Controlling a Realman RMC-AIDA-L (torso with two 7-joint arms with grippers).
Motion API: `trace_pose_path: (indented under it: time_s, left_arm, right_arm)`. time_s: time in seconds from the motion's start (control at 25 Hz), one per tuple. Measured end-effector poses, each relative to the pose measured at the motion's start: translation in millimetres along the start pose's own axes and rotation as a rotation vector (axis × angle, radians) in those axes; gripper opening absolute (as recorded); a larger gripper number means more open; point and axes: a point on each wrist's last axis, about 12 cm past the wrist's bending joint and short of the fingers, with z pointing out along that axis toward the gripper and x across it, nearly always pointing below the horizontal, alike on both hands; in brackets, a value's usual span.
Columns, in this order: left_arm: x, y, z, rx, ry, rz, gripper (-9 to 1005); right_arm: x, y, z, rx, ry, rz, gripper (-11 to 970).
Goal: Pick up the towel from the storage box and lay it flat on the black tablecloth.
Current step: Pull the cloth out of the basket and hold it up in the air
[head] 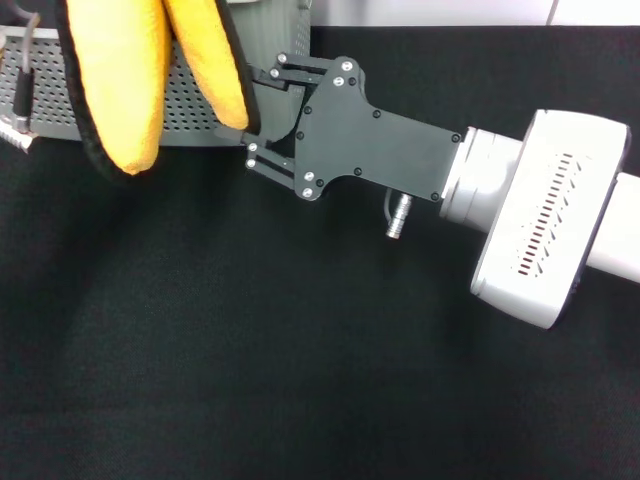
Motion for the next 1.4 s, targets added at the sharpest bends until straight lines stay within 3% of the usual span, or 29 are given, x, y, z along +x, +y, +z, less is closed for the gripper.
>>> trace_pose_path:
  time_s: [0.2,0.64,1.08,1.4]
  left_arm:
    - [-1.2,-1.1,-2.4,-0.004,-0.011,0.006,20]
    - [-1.5,-2.0,-4.6,-0.009,-0.013,0.007,20]
    - [-3.0,-2.6,-5.2,-0.008,-0.024,0.013,20]
    - [-4.1,-3.1,-5.7,-0.007,-0.028,0.017,20]
  right_arm:
    - [2.2,-0.2,-2.8,0.009,0.010,0.006,433]
    - [3.5,-0.5,-4.0,0.017,0.016,0.013,419]
    - [5.2,-1.4,-4.8,0.023,0.028,0.014,265]
    - [7.4,-3.1,-8.8,0.041,0.038,0.019,255]
